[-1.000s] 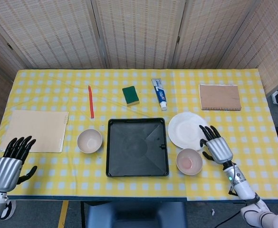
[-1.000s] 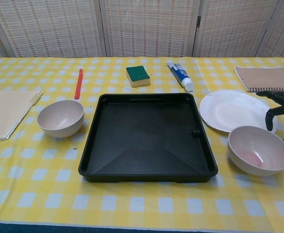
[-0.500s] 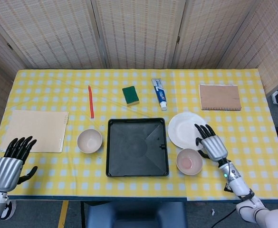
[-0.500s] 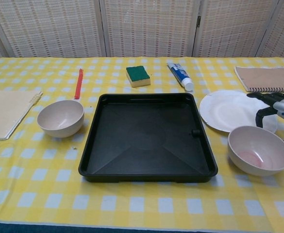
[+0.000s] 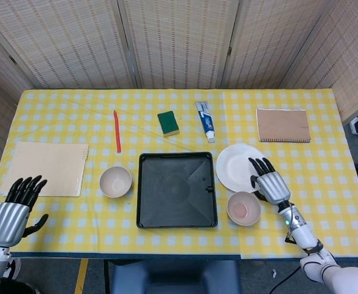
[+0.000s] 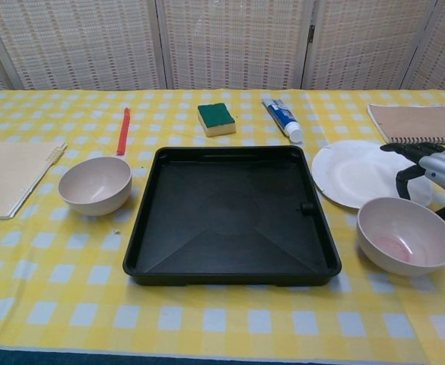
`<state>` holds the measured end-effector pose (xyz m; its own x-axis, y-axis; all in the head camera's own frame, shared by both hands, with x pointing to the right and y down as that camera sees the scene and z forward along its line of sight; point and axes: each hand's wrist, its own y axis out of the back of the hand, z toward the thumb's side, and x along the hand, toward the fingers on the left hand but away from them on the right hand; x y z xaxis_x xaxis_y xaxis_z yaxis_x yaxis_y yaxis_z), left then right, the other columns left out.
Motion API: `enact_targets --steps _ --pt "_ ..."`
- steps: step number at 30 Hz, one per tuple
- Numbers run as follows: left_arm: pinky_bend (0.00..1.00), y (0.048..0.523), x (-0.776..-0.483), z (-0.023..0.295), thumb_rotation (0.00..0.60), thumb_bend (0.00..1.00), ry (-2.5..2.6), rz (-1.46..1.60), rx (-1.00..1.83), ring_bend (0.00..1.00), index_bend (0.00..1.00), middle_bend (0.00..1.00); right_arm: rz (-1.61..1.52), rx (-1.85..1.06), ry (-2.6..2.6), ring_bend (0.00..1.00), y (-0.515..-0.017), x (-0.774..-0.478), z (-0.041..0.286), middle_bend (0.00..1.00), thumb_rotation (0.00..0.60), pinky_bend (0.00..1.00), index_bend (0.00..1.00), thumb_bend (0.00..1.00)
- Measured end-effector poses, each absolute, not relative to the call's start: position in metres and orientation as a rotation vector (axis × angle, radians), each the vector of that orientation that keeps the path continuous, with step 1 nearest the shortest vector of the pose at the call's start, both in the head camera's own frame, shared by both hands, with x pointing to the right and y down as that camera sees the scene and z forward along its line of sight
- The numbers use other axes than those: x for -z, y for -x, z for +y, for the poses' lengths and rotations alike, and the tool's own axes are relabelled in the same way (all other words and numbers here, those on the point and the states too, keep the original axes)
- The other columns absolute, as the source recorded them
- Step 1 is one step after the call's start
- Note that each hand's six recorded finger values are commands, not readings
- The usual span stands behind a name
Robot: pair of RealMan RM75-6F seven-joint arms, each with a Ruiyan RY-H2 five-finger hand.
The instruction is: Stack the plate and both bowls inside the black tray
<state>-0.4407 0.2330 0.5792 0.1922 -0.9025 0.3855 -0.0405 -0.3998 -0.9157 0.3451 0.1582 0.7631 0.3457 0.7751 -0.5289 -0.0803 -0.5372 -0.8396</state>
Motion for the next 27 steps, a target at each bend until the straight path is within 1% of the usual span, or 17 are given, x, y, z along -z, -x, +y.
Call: enact_targets --steps 4,10,19,23,27 --pt "0.03 0.442 -0.580 0.232 0.600 0.34 1.642 0.908 1.319 0.00 0.00 0.07 -0.626 -1.293 1.780 0.02 -0.345 -0.763 0.156 0.08 0.600 0.00 0.66 0.49" --pt "0.03 0.442 -0.580 0.233 0.600 0.34 1.641 0.907 1.321 0.00 0.00 0.07 -0.693 -1.235 1.748 0.04 -0.347 -0.747 0.151 0.10 0.600 0.00 0.68 0.49" --pt "0.02 0.439 -0.580 0.235 0.600 0.34 1.645 0.903 1.321 0.00 0.00 0.07 -0.849 -1.056 1.686 0.07 -0.348 -0.701 0.143 0.13 0.600 0.00 0.69 0.49" --pt "0.02 0.440 -0.578 0.234 0.600 0.34 1.645 0.909 1.318 0.00 0.00 0.07 -0.902 -0.941 1.663 0.07 -0.342 -0.674 0.144 0.13 0.600 0.00 0.69 0.49" --pt "0.02 0.441 -0.579 0.234 0.600 0.34 1.645 0.910 1.326 0.00 0.00 0.07 -0.913 -0.854 1.666 0.07 -0.329 -0.656 0.148 0.13 0.600 0.00 0.69 0.49"
